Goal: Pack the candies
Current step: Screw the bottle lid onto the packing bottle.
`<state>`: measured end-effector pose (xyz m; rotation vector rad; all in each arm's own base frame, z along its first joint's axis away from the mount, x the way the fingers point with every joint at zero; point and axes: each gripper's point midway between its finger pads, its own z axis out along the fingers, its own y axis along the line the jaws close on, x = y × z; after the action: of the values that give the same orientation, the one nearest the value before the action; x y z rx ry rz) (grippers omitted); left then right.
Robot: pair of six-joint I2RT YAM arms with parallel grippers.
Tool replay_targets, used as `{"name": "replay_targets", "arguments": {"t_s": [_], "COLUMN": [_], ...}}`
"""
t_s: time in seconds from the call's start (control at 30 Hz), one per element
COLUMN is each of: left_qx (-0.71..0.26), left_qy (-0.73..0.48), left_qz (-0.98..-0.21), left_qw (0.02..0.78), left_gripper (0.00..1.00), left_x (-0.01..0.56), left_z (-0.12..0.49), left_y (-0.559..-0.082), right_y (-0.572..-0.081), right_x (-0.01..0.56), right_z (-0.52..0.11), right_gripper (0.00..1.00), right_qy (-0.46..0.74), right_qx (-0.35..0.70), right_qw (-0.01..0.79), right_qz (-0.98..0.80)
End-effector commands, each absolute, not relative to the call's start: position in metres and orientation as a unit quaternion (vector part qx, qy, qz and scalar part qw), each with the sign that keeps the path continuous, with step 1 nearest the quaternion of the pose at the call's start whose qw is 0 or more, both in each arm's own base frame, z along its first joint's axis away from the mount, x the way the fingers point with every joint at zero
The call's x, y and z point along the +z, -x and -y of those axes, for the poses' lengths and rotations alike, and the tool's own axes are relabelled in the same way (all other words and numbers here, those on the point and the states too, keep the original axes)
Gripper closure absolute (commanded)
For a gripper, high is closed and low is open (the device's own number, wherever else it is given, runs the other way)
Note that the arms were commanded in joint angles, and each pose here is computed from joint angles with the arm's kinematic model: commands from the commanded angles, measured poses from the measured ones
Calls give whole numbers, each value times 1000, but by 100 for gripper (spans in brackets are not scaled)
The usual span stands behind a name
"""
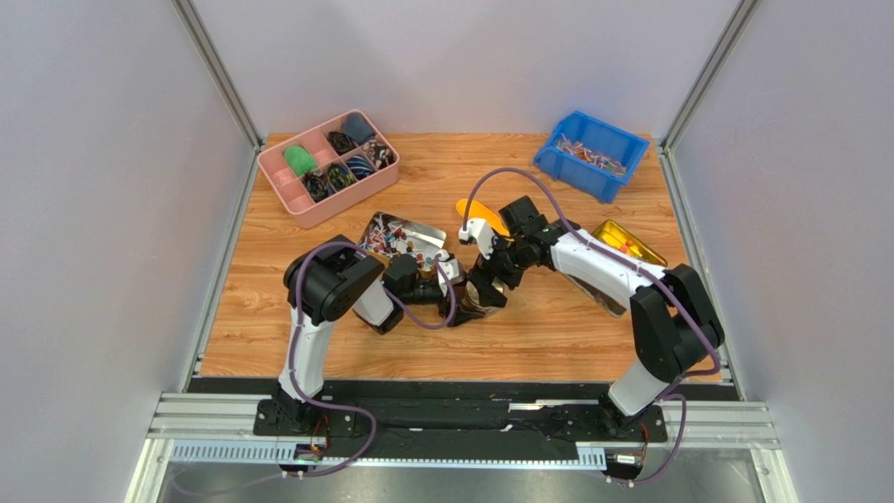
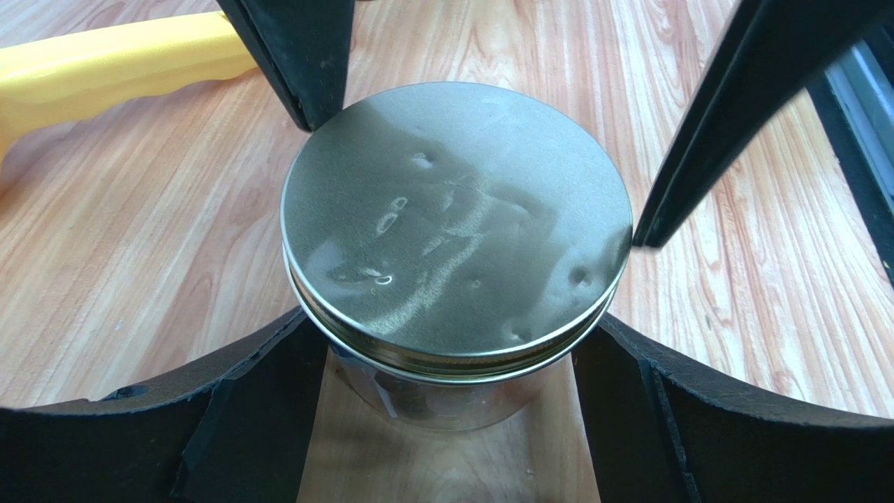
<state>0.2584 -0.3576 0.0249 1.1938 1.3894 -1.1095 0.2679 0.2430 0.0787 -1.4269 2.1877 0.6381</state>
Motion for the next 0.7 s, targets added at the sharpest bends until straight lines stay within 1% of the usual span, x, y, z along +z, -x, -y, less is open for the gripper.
{"name": "replay_targets", "arguments": {"t_s": [0.0, 0.13, 0.2, 0.23, 0.3, 0.33, 0.43, 0.53, 0.67], "left_qx": [-475, -510, -534, -554, -574, -593, -610, -609, -611], "left_qy": [-509, -516, -527, -529, -536, -538, -547, -552, -552], "left_qz": [-503, -489, -467, -461, -444, -443, -432, -426, -426], "left_qw": [513, 484, 468, 448, 431, 404, 377, 378, 375], "left_gripper": [51, 50, 49, 49, 49, 49, 50, 50, 50], "left_x": [61, 62, 65, 67, 70, 70, 71, 71, 70], "left_z": [368, 370, 371, 371, 371, 369, 368, 367, 368], "left_y": [-254, -239, -227, -218, -210, -202, -194, -192, -192], "right_y": [-263, -255, -253, -250, -247, -244, -235, -226, -218], "right_x": [112, 110, 109, 108, 110, 113, 118, 120, 116], "right_z": [-251, -240, -236, -234, -235, -235, -238, -241, -242], "right_gripper": [2, 1, 1, 1, 1, 1, 0, 0, 0], "right_qy": [557, 596, 620, 627, 645, 649, 660, 670, 672], "right_qx": [278, 281, 284, 285, 290, 293, 310, 327, 343], "right_qw": [248, 238, 241, 240, 248, 251, 256, 261, 244], "right_qz": [-742, -713, -691, -684, -662, -656, -635, -613, -609]}}
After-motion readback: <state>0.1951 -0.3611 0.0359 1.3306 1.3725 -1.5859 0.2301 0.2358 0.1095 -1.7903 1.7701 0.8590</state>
